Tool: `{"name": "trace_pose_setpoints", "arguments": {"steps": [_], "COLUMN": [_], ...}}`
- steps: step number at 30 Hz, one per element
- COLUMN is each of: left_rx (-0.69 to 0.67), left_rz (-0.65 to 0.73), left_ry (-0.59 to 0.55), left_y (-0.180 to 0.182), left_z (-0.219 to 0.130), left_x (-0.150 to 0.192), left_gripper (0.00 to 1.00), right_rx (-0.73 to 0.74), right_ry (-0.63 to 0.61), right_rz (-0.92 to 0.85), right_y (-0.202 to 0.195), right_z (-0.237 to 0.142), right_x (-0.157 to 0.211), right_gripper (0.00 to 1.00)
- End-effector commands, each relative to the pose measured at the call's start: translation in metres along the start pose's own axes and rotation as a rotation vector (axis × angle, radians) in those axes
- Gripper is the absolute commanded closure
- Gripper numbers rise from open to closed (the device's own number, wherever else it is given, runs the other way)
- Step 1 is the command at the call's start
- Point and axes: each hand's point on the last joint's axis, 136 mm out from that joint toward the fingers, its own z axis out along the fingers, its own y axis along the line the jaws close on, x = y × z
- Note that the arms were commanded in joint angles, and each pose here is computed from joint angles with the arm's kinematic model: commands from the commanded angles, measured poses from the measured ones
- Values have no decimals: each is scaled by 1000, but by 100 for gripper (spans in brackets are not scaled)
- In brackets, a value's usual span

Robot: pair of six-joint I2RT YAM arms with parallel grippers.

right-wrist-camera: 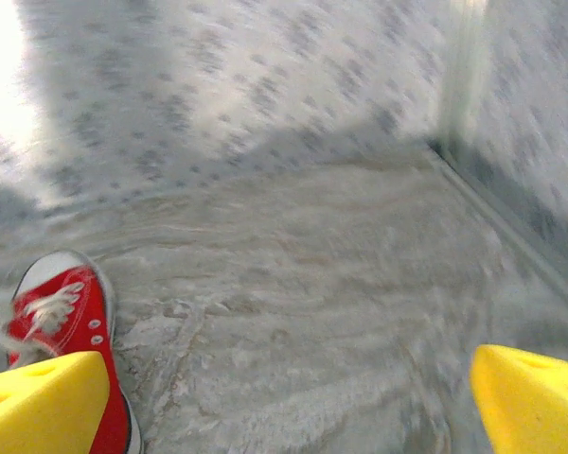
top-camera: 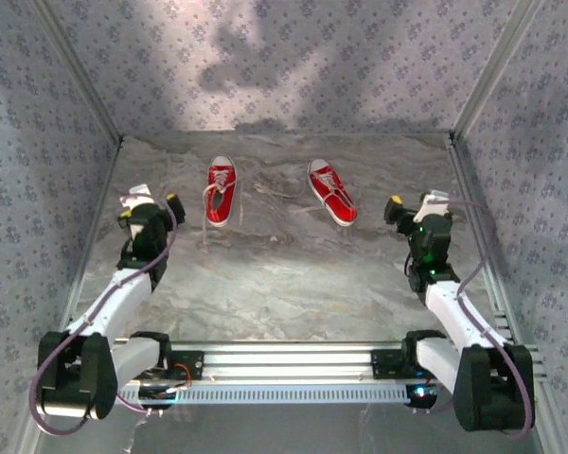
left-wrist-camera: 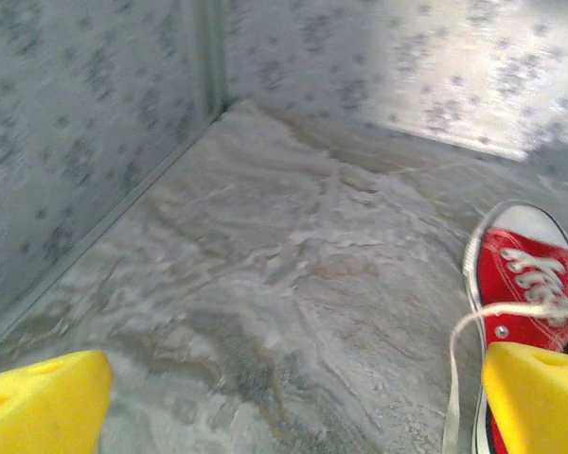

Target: Tie the shoes

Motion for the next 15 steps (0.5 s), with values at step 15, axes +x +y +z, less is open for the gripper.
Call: {"name": "trace_pose_setpoints", "arguments": {"steps": [15], "left_rx": [229], "left_rz": [-22], "left_ry": [394], "left_y": [-71], "left_z": [-16], "left_x": [56], "left_gripper": [0], "right_rx": [-240], "right_ry": [648], "right_rz": [-94], "right_y": [102], "right_z": [33], "right_x": [57], "right_gripper": [26]}}
